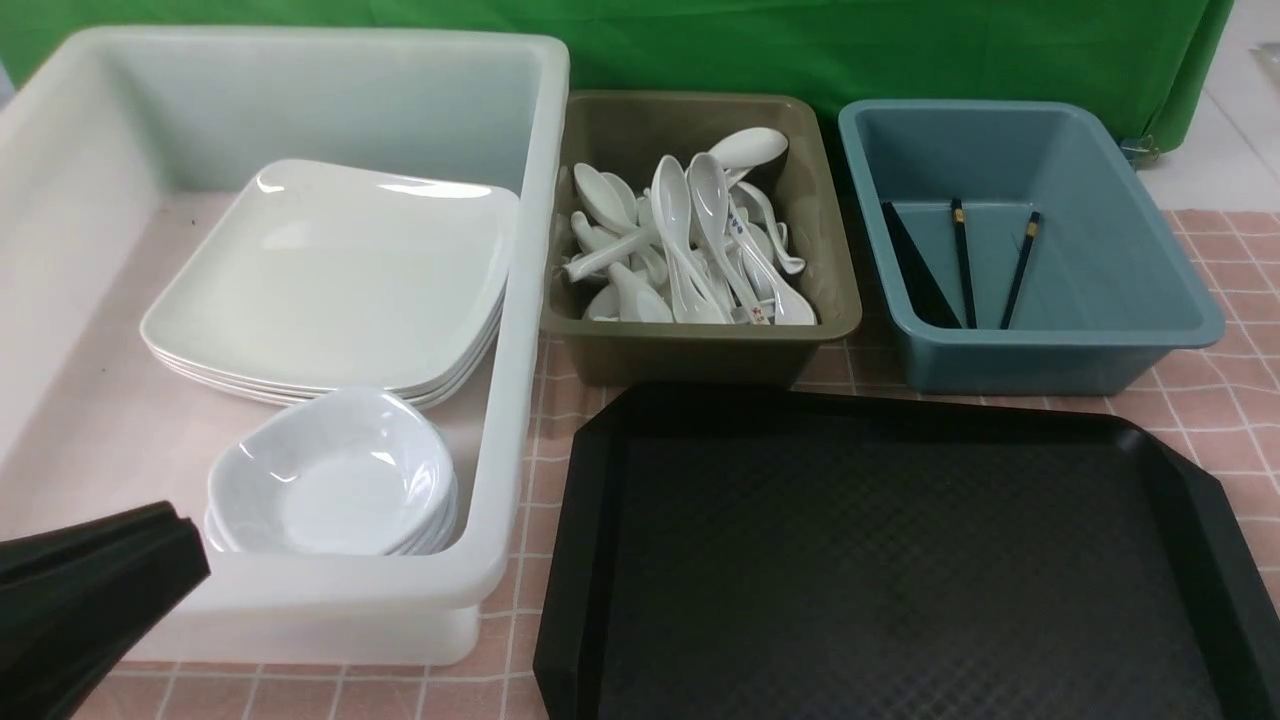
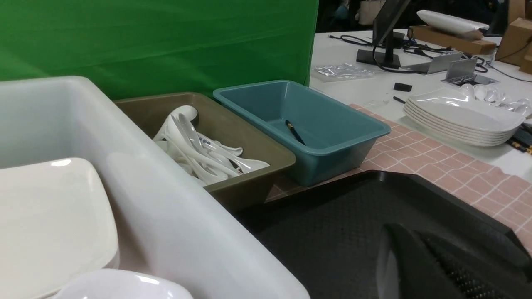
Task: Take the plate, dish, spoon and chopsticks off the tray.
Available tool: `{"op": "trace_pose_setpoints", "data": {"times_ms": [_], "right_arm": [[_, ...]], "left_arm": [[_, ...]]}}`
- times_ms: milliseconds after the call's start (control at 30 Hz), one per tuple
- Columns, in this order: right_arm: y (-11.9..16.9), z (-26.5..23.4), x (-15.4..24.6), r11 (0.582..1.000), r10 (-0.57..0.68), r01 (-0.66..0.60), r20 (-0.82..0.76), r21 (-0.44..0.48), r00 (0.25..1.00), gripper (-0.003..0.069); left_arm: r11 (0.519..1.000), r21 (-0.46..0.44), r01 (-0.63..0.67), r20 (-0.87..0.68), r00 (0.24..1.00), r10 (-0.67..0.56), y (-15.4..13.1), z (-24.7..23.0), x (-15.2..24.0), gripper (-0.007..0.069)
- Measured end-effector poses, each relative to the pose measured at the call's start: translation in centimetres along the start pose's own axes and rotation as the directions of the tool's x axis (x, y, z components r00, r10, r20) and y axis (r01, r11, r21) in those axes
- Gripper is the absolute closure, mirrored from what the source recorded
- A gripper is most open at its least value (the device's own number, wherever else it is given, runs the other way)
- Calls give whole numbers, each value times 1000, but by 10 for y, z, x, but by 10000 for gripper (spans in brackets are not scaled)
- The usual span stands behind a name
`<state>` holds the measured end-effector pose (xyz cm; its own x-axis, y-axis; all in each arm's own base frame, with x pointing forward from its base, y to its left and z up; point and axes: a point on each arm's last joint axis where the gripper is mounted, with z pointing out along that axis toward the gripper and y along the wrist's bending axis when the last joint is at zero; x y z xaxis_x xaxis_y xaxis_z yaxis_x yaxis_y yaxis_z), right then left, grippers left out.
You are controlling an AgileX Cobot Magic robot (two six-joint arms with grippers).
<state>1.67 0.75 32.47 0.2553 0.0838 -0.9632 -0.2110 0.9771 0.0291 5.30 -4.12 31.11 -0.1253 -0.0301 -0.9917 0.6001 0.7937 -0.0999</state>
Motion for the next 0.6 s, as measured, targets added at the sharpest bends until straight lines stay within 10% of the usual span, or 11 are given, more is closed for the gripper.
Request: {"op": "trace_pose_setpoints", "data": {"times_ms": [233,433,600], "right_arm": [[0,0,0,1000,0,0,-1,0,1000,486],[0,0,0,1000,0,0,-4,-1,1000,475],[0,0,1,1000,0,0,-7,-1,1000,464]], "left_arm": [[979,-189,-74,145,984,103,14,-4,15,626],[858,-512,-39,175,973,149,33,-18,66,624],[808,-587,-49,79,990,117,43,-13,100,623]]}}
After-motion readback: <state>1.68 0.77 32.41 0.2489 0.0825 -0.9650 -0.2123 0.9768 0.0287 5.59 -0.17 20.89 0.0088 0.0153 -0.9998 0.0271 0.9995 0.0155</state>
